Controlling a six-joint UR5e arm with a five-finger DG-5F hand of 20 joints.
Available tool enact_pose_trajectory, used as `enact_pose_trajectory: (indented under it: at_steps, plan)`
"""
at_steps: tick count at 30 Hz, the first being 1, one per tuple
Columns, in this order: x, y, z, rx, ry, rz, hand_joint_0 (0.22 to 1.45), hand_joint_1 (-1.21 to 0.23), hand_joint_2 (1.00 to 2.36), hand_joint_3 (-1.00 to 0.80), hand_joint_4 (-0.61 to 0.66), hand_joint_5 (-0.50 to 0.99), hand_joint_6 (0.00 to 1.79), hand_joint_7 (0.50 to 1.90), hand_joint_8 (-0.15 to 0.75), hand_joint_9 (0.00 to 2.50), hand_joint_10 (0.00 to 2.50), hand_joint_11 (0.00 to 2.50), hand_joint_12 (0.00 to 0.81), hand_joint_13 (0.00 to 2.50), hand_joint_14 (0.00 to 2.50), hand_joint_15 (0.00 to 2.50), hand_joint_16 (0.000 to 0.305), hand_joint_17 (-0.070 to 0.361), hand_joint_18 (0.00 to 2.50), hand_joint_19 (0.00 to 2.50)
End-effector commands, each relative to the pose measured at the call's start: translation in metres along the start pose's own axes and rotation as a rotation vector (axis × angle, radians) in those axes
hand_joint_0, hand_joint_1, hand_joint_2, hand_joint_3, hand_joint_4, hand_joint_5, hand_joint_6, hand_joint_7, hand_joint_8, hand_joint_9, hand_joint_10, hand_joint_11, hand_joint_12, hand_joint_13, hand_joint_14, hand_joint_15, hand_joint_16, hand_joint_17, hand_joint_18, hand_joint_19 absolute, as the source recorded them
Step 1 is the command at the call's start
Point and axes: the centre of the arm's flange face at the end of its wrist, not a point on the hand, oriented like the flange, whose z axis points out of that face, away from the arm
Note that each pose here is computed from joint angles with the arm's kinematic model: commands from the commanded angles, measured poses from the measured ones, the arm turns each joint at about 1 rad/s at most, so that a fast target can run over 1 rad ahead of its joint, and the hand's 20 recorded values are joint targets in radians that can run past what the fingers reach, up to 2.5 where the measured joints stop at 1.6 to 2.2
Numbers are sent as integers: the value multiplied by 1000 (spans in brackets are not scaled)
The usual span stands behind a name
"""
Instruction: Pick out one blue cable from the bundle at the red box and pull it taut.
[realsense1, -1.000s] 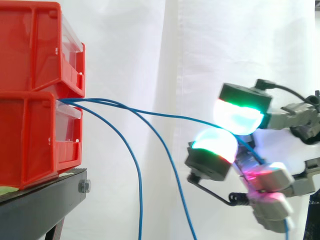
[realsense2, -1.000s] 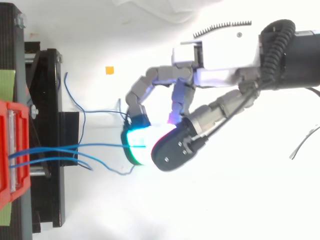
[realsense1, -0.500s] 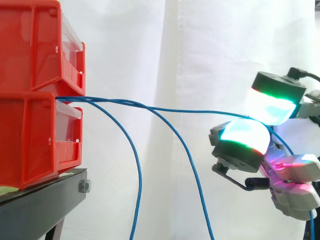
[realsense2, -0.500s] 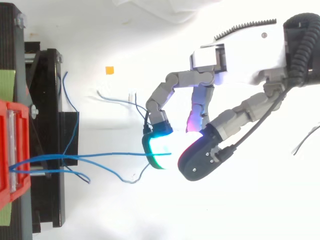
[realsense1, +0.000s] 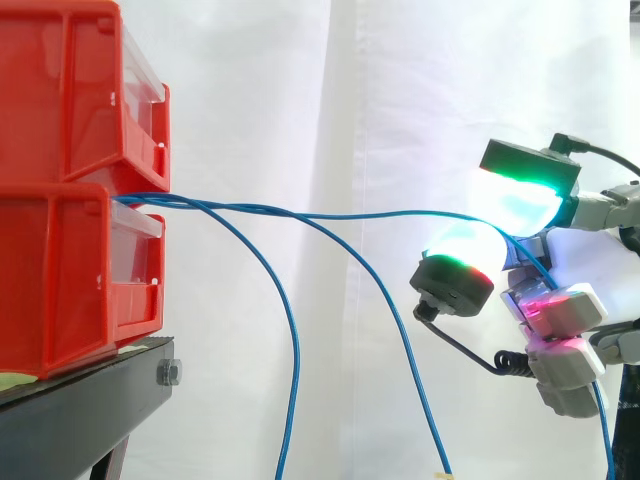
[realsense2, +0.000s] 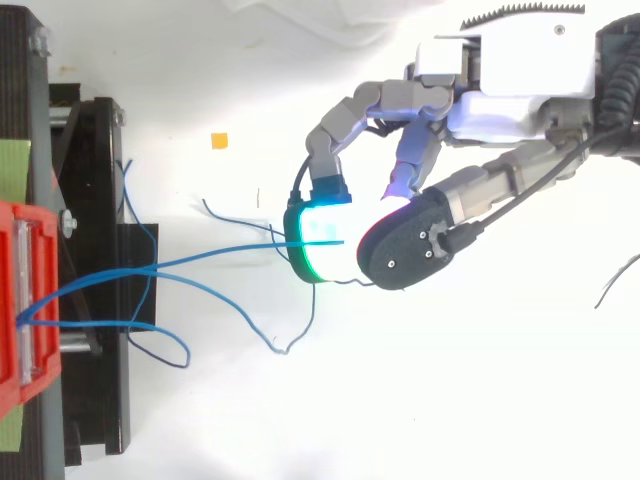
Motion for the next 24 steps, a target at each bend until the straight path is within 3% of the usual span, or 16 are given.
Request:
enact_pose_trajectory:
  at_steps: [1, 24]
  plan:
    - [0, 1, 0, -5, -8, -15, 612, -658, 1017, -243, -92, -48, 890, 956, 346, 1324, 25, 686, 370, 1166, 23, 645, 50, 114, 1017, 671]
    - [0, 1, 0, -5, -8, -23, 618, -655, 1016, -265, -117, -51, 892, 925, 317, 1295, 25, 681, 357, 1119, 24, 640, 49, 111, 993, 696]
